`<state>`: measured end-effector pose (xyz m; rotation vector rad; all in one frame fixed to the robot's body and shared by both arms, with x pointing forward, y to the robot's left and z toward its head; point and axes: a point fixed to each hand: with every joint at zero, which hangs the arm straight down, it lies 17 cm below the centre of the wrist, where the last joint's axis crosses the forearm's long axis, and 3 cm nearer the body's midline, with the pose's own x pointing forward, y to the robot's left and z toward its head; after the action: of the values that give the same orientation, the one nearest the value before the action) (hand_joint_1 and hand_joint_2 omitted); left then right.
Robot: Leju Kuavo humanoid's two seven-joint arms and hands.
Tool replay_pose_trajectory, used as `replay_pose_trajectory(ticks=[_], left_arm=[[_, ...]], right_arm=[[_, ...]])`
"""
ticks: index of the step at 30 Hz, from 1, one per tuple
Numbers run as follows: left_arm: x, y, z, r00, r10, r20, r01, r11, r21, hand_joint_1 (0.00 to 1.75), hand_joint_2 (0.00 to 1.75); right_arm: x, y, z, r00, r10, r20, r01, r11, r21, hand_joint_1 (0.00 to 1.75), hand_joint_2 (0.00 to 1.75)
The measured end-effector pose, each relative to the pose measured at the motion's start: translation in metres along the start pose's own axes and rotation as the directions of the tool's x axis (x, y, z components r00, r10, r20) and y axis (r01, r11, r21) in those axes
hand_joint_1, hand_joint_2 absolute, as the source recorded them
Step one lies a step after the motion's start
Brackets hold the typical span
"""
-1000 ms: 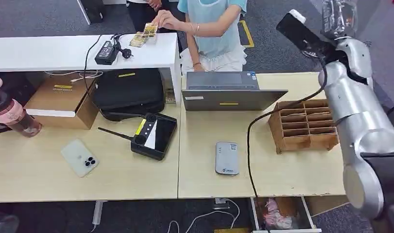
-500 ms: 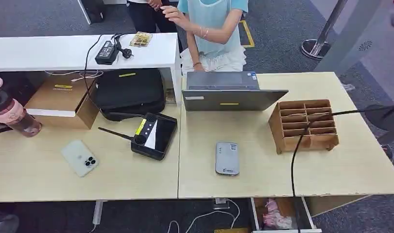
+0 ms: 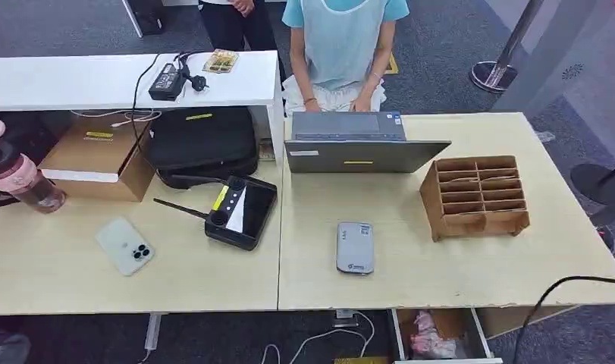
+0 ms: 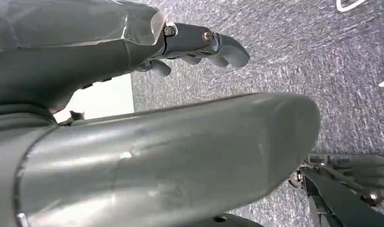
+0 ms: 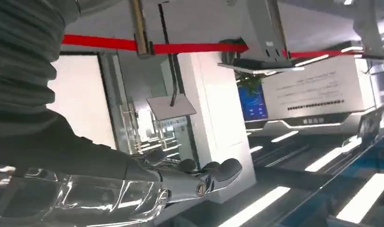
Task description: Pass the card to the sensor for recognition and then transmit it.
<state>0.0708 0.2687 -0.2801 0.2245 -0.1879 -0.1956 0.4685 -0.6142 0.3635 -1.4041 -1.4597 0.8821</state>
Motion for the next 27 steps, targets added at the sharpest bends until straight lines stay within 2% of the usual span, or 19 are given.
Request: replay_pose_trajectory(ticks=[5, 10, 20, 27], left_arm=[[-0.001, 0.000, 0.000, 1.000, 0.001, -0.003, -0.001, 1.000, 0.003, 0.00, 0.00], [-0.001, 0.000, 0.000, 1.000, 0.001, -0.001, -0.001, 1.000, 0.003, 0.00, 0.00], [0.000, -0.001, 0.000, 1.000, 0.006, 0.002, -0.006, 1.000, 0.004, 0.00, 0.00], [0.001, -0.001, 0.000, 1.000, 0.003, 0.010, -0.003, 1.000, -0.001, 0.00, 0.00]], right_arm=[[0.029, 0.019, 0.040, 0.993, 0.040, 0.115, -0.050, 0.995, 0.084, 0.00, 1.75], [0.065, 0.039, 0.060, 0.976, 0.084, 0.203, -0.110, 0.987, 0.121, 0.00, 1.75], [0.115, 0.132, 0.085, 0.960, 0.062, 0.273, -0.133, 0.959, 0.251, 0.00, 1.75], [0.141, 0.200, 0.099, 0.966, 0.002, 0.260, -0.094, 0.934, 0.344, 0.00, 1.75]])
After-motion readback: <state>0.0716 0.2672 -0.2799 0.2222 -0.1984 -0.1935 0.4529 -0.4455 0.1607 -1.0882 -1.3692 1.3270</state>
